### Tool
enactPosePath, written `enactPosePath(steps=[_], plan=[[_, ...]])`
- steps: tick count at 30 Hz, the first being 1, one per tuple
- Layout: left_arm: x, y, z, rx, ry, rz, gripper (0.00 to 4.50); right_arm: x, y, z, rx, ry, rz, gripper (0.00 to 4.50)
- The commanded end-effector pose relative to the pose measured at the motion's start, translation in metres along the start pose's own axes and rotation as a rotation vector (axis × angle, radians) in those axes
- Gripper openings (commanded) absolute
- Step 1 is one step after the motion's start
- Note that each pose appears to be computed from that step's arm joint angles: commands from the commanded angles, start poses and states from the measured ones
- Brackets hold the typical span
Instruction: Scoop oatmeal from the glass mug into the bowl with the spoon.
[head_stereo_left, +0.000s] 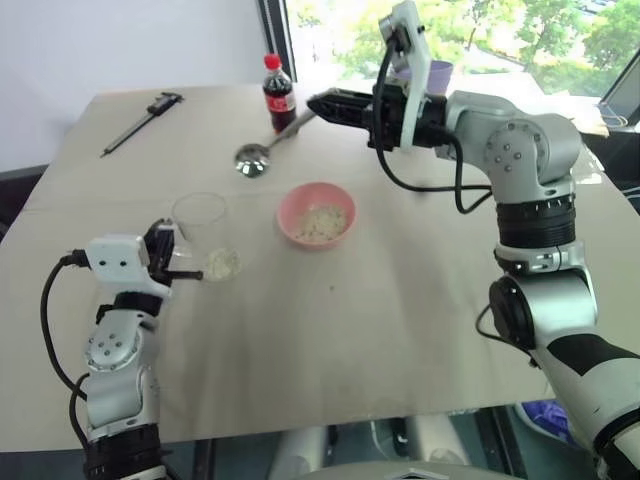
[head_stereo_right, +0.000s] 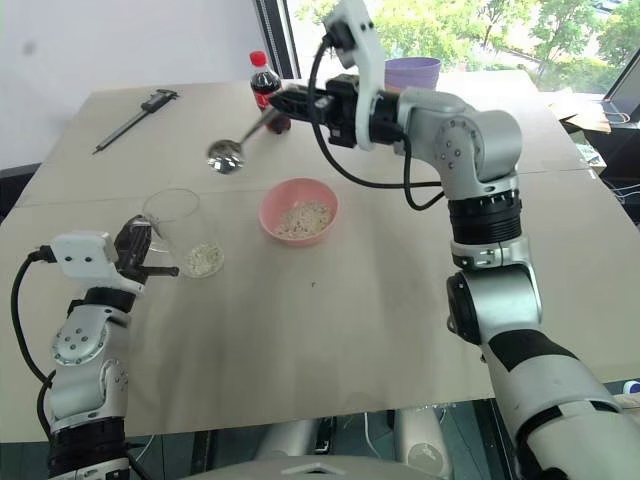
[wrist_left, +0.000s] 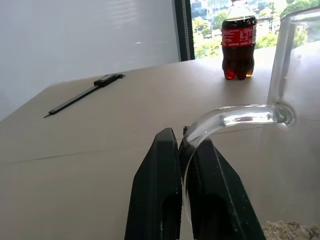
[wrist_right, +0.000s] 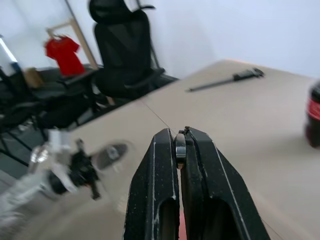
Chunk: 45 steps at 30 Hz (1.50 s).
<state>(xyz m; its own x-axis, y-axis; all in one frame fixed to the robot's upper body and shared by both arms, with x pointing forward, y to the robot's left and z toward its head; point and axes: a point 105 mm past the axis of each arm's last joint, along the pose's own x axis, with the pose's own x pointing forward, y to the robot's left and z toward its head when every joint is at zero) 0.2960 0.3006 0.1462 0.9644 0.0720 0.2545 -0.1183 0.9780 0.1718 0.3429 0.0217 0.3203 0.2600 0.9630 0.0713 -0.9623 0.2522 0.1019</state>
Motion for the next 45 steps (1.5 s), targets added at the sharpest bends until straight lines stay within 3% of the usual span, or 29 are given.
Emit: enactPosePath(steps=[1,11,18,19,21,24,31,45], plan=[[0.005,-0.003,0.010,0.004,-0.055,0.006,0.04,0.012,0.020,-0.001,-0.029,-0.001,0.064,0.00],[0.011,-0.015,0.016,-0.024,-0.088,0.002,0.04,0.039,0.029,-0.039,-0.131,0.079,0.075,0.00],[0.016,-0.019,0.017,-0.036,-0.101,0.020,0.04,0.048,0.038,-0.045,-0.169,0.092,0.123,0.00],[0.017,-0.020,0.017,-0.038,-0.102,0.020,0.00,0.049,0.039,-0.045,-0.168,0.088,0.123,0.72],[0.018,-0.021,0.018,-0.042,-0.105,0.020,0.00,0.050,0.038,-0.042,-0.166,0.067,0.114,1.45],[0.021,-0.019,0.017,-0.045,-0.108,0.028,0.00,0.051,0.024,-0.026,-0.185,-0.033,0.010,2.96],[0.030,-0.013,0.008,-0.052,-0.110,0.050,0.00,0.035,-0.015,-0.016,-0.229,-0.112,-0.181,2.96],[0.054,-0.035,0.000,-0.078,-0.153,0.010,0.00,0.012,-0.037,-0.034,-0.174,-0.101,-0.291,2.96]])
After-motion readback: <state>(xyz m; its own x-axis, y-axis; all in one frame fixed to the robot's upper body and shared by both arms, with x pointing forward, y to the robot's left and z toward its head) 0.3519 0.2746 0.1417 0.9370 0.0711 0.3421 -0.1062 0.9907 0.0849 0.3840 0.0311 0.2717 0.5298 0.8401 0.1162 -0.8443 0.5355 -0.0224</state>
